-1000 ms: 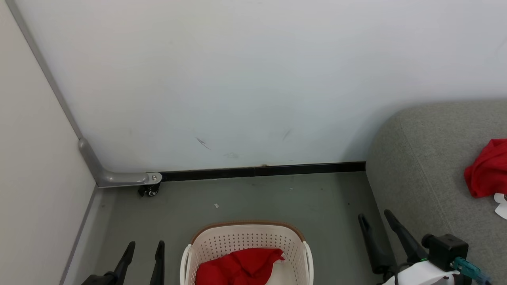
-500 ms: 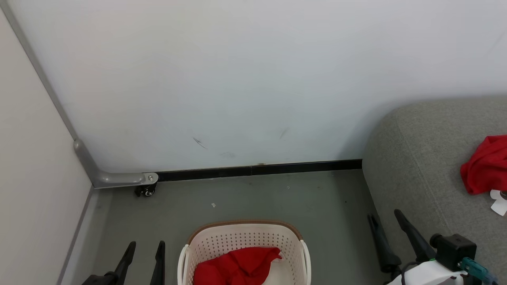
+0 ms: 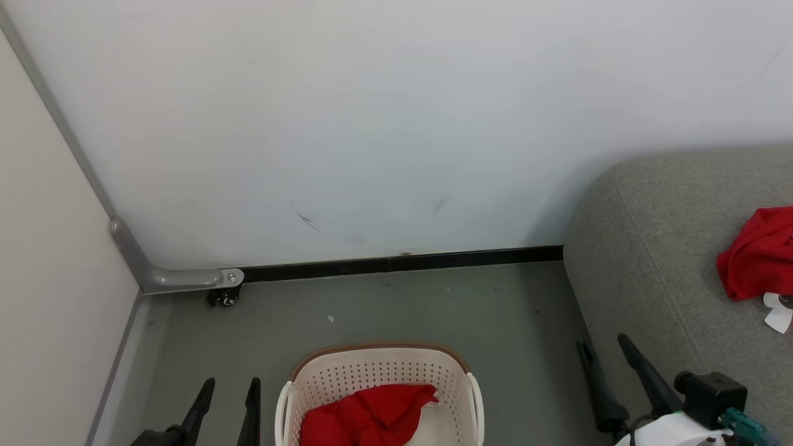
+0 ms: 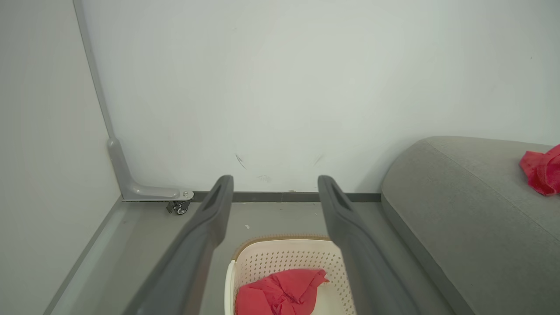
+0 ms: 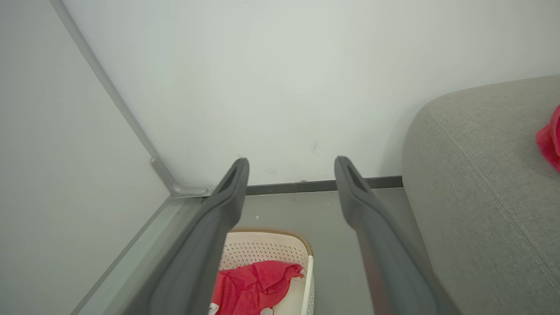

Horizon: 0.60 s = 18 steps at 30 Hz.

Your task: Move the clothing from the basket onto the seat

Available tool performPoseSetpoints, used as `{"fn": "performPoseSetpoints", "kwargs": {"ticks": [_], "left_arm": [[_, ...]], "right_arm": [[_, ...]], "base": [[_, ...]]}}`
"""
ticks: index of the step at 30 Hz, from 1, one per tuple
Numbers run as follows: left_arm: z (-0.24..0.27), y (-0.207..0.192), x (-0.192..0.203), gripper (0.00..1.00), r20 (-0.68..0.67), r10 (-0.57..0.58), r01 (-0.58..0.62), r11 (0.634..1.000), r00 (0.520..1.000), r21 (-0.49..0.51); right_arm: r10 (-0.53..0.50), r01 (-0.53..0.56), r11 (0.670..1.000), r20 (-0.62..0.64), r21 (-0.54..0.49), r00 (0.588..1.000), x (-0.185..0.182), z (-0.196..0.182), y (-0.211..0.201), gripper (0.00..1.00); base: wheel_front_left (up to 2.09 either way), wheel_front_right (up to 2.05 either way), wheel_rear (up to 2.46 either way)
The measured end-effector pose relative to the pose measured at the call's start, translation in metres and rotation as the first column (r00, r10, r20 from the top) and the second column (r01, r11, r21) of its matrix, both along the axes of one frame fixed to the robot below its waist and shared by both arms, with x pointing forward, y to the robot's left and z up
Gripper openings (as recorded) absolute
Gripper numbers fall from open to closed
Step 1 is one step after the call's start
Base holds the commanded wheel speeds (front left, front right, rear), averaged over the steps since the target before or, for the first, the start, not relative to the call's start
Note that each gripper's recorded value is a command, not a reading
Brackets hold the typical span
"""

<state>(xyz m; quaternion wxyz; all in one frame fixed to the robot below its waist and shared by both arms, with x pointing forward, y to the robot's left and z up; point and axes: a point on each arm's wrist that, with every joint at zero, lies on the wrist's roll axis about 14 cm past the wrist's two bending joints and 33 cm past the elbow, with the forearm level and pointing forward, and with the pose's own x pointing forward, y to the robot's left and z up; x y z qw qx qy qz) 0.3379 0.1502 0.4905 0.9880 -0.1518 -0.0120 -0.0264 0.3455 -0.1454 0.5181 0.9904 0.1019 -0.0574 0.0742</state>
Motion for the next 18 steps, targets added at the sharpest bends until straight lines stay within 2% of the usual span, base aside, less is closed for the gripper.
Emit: {"fn": "performPoseSetpoints", "kwargs": {"ticks": [8,18], "left_arm": [[-0.006,-0.01,0.0,1.0,-0.018,-0.034,0.034,0.999,0.999,0.0],[-0.037,-0.037,-0.008,1.0,-0.115,-0.128,0.13,0.991,0.985,0.009]], "right_arm": [[-0.055,0.056,0.998,-0.033,0.008,0.998,-0.001,-0.01,-0.018,1.0],[-0.126,0.127,0.992,-0.131,0.001,0.983,-0.023,-0.042,-0.041,1.0]], "base": [[0.0,0.0,0.0],[0.0,0.0,0.0]]}}
